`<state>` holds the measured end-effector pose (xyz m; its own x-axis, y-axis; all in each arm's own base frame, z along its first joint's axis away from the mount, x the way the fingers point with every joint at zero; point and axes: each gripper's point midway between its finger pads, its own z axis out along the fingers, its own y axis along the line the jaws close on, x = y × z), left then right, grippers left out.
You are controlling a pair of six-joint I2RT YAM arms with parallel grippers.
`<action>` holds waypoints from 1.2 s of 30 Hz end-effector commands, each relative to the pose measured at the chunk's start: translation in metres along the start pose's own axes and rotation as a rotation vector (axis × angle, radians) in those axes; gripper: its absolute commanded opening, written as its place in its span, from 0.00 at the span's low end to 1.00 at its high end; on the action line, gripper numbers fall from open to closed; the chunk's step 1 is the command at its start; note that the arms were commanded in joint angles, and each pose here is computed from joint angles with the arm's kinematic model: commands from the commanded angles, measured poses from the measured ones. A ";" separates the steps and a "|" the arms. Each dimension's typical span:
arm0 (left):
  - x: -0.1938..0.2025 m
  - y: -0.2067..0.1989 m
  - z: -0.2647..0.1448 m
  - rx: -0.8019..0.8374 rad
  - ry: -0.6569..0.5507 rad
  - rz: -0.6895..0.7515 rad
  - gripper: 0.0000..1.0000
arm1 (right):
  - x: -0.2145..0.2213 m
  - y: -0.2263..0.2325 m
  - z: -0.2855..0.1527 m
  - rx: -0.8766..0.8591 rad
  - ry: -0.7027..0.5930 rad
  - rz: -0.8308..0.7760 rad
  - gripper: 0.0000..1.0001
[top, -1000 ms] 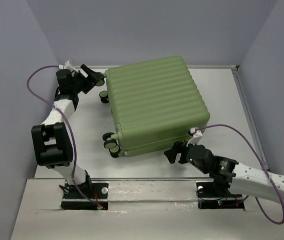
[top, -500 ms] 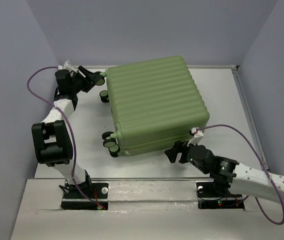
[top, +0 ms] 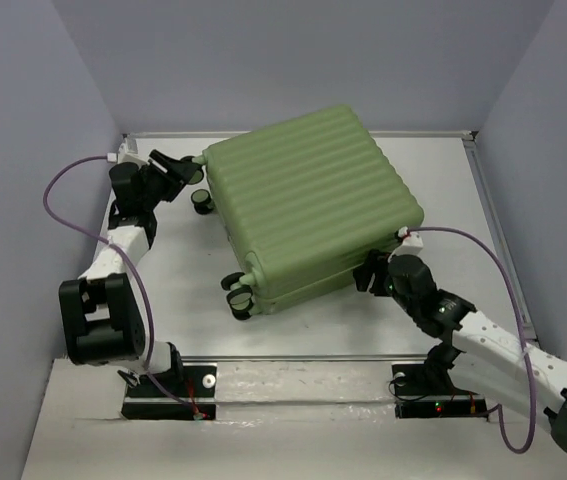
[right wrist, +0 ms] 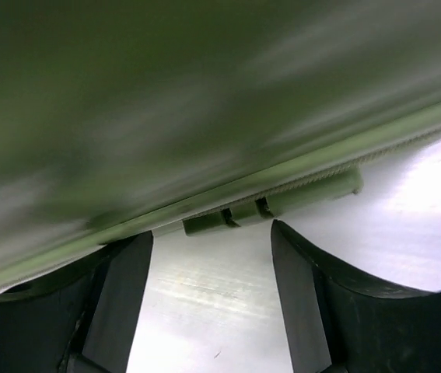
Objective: Pack the luggage
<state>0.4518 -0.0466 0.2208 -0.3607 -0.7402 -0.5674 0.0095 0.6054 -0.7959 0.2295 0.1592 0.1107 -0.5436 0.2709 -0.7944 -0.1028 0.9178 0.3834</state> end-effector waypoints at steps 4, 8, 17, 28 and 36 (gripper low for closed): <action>0.022 -0.062 -0.064 0.175 -0.014 0.081 0.06 | -0.118 0.035 0.017 -0.166 -0.253 0.010 0.62; 0.055 -0.063 -0.097 0.182 0.005 0.111 0.06 | -0.138 0.033 0.033 -0.224 -0.237 -0.005 0.61; 0.091 -0.070 -0.156 0.228 0.006 0.180 0.06 | -0.127 0.049 0.039 -0.379 -0.105 -0.073 0.65; 0.075 -0.088 -0.164 0.232 -0.020 0.245 0.15 | -0.018 0.036 -0.029 -0.513 0.060 0.064 0.42; 0.117 -0.133 -0.196 0.379 0.165 0.438 0.69 | 0.006 0.067 -0.060 -0.663 0.125 -0.003 0.13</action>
<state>0.2618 -0.1157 0.2695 -0.3743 -0.5352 -0.7573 0.2899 0.7082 -0.6437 0.1887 0.1874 0.1445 -0.6205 0.2429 -0.7457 -0.4991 0.6111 0.6144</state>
